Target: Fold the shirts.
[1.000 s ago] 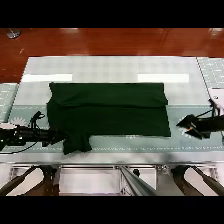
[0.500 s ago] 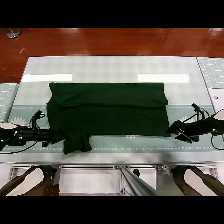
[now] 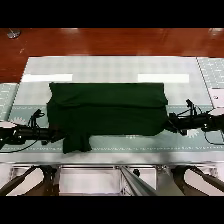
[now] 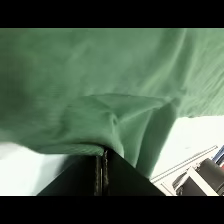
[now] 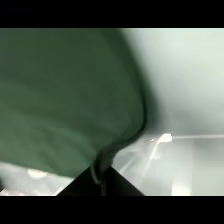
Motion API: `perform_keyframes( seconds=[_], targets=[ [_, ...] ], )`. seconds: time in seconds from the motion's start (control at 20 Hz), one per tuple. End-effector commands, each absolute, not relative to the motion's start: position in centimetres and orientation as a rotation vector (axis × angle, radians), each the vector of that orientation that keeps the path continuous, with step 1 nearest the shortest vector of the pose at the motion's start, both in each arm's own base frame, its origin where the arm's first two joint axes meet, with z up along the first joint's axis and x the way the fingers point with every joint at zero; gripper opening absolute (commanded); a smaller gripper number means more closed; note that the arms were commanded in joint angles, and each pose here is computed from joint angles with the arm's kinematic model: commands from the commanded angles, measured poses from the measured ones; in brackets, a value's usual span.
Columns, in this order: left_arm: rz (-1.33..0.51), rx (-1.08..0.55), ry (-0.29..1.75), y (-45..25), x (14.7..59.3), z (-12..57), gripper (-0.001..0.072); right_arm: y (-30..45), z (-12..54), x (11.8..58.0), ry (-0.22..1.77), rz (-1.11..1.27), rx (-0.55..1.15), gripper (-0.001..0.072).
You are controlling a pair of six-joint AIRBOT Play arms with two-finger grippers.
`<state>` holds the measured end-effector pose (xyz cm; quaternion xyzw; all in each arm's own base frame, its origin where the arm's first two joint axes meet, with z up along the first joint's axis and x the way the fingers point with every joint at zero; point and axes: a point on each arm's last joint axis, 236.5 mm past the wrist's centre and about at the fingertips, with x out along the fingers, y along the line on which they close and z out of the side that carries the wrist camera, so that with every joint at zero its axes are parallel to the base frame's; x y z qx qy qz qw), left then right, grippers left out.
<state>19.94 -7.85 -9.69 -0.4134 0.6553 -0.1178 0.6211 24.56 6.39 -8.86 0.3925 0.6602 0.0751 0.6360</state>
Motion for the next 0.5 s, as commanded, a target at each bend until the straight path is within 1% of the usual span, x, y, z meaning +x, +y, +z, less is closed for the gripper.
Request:
perform_keyframes(
  seconds=[0.0, 0.05, 0.15, 0.25, 0.45],
  targets=[
    [-0.322, -0.908, 1.462, -7.1, 22.2, -7.2, 0.003, 6.5, -6.4, 26.5, 1.466, 0.267, 0.853, 0.0037],
    [-0.343, -0.882, 1.434, -6.6, 23.4, -5.9, 0.003, 5.8, -5.6, 27.1, 1.461, 0.265, 0.819, 0.0037],
    [-0.329, -0.85, 1.363, -5.2, 26.5, -3.2, 0.003, 4.1, -4.0, 29.0, 1.425, 0.232, 0.752, 0.0037],
    [-0.312, -0.812, 1.294, -3.8, 29.6, -1.2, 0.003, 3.2, -2.2, 31.3, 1.363, 0.223, 0.727, 0.0037],
    [-0.315, -0.782, 1.286, -3.9, 35.3, -0.9, 0.003, 3.3, -0.9, 36.4, 1.281, 0.248, 0.71, 0.0037]
  ],
)
